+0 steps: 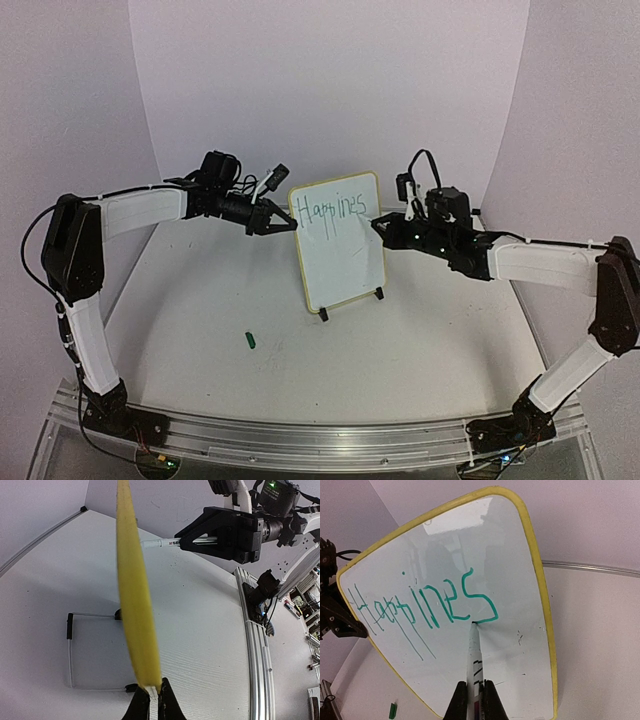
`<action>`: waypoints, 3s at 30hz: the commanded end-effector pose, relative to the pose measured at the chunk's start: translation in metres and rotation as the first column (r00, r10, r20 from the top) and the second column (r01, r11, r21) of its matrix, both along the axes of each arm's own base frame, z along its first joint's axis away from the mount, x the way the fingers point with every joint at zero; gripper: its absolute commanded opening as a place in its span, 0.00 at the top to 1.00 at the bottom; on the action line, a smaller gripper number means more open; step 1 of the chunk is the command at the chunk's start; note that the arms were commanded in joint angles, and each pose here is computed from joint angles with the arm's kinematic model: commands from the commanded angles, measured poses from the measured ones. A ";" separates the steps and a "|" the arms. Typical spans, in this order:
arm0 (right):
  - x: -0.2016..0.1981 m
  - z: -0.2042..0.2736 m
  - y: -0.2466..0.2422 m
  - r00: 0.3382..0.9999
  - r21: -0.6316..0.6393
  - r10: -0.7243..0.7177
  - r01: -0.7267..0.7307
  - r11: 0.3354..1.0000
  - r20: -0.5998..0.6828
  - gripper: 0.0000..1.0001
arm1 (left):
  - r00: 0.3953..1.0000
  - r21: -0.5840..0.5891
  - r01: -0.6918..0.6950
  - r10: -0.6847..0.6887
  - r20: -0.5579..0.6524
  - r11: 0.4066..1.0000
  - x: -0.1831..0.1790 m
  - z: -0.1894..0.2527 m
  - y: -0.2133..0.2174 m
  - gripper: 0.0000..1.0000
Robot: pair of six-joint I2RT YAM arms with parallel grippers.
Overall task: Write a sentence on the whiteboard
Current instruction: Write on the whiteboard with the whiteboard marker without the cap.
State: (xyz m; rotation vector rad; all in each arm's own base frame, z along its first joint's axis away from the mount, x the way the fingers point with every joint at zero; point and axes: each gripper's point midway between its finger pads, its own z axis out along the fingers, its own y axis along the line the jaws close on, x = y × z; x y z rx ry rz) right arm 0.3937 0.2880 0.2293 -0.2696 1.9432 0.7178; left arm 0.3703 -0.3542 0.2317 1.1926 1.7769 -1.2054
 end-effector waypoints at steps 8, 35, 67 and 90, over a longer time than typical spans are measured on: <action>-0.002 0.060 -0.033 0.982 0.071 -0.141 0.133 0.989 0.127 1.00 | 0.999 0.029 0.018 -0.017 -0.029 0.999 -0.003 -0.012 -0.002 1.00; 0.029 0.053 -0.016 0.980 0.012 -0.139 0.139 0.990 0.145 1.00 | 0.999 0.033 0.018 -0.017 -0.030 0.999 -0.002 -0.013 -0.002 1.00; 0.020 0.007 -0.037 0.977 -0.072 -0.204 0.208 0.976 0.054 1.00 | 0.999 0.034 0.018 -0.017 -0.033 0.999 -0.003 -0.013 -0.002 1.00; -0.025 0.049 -0.032 0.991 0.052 -0.056 0.050 0.997 0.118 1.00 | 0.999 0.035 0.016 -0.014 -0.044 0.999 -0.003 -0.014 -0.002 1.00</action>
